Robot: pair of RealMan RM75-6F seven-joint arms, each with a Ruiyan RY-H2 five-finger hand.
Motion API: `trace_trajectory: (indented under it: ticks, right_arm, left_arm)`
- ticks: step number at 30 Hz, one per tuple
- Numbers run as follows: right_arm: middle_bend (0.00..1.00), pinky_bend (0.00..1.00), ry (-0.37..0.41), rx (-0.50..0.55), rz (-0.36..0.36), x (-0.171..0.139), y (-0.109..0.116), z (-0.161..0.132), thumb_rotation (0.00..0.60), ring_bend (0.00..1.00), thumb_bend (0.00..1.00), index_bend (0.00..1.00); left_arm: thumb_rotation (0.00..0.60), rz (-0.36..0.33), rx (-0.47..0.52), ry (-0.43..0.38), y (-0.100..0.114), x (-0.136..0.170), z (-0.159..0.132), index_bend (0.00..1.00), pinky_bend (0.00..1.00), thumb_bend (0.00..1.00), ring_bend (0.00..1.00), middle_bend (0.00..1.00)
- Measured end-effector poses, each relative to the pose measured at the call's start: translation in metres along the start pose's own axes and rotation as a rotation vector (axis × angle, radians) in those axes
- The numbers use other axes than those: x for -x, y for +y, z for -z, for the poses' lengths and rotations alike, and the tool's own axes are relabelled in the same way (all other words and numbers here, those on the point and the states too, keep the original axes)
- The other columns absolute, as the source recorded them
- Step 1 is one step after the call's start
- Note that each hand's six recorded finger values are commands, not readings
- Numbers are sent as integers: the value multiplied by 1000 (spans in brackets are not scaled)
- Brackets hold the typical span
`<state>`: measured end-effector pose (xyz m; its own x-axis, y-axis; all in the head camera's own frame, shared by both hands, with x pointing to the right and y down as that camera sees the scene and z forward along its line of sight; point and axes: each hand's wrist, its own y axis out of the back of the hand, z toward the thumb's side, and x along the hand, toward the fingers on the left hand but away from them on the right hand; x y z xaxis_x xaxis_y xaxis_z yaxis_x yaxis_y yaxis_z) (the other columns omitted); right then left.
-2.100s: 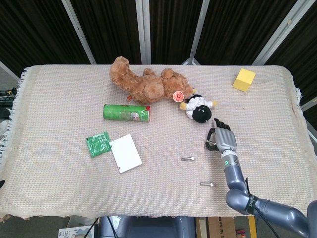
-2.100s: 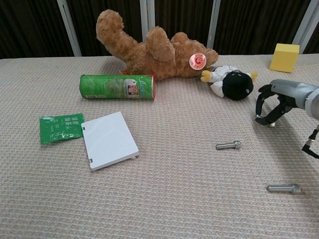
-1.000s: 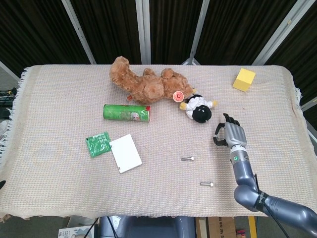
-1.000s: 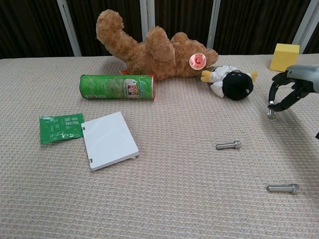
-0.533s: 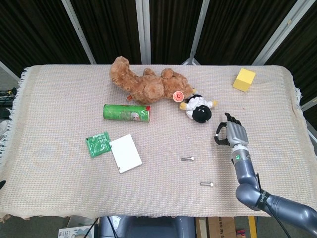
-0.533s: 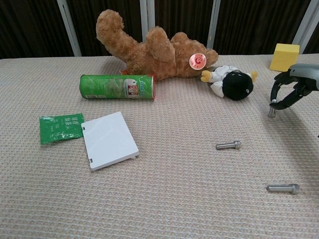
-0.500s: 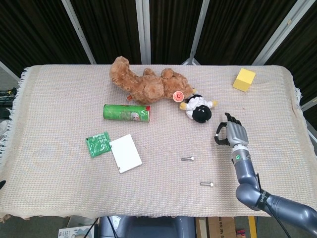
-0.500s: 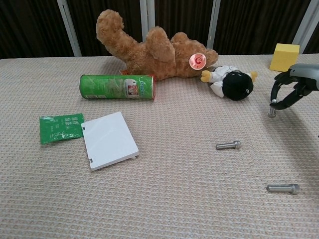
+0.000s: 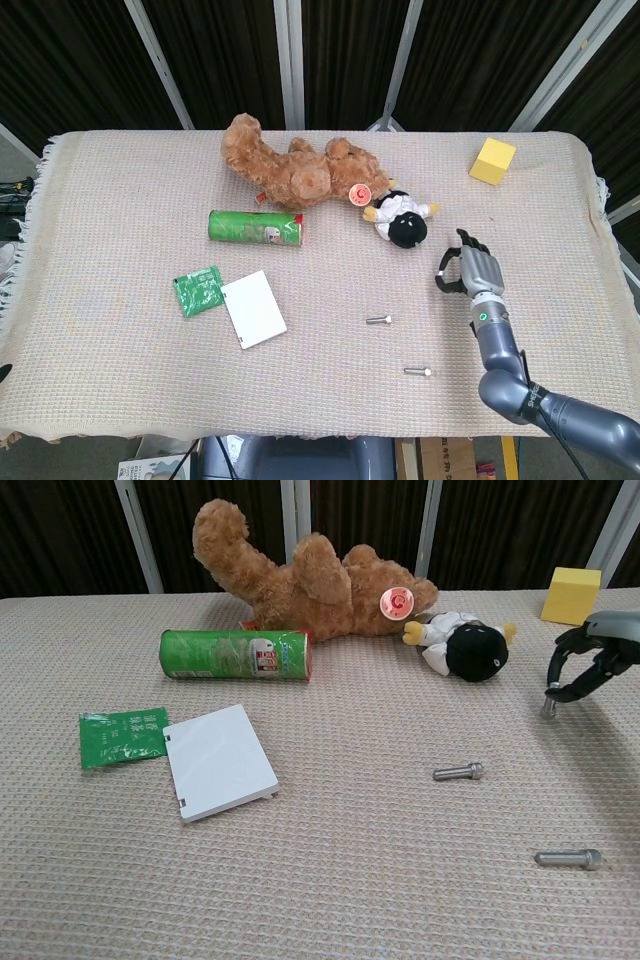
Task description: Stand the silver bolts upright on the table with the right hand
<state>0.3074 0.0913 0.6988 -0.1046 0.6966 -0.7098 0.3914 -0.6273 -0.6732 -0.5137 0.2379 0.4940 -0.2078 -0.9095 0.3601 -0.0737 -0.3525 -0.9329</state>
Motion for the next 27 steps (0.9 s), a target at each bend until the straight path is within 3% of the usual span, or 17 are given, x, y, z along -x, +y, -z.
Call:
trace_trajectory:
  ticks: [27]
  right_arm:
    - [32,96,-1,-20,-30,0,-3,3,600,73,383,582]
  left_arm:
    - [600,2,-2,3,-1,0,0,90,173,117,46,72]
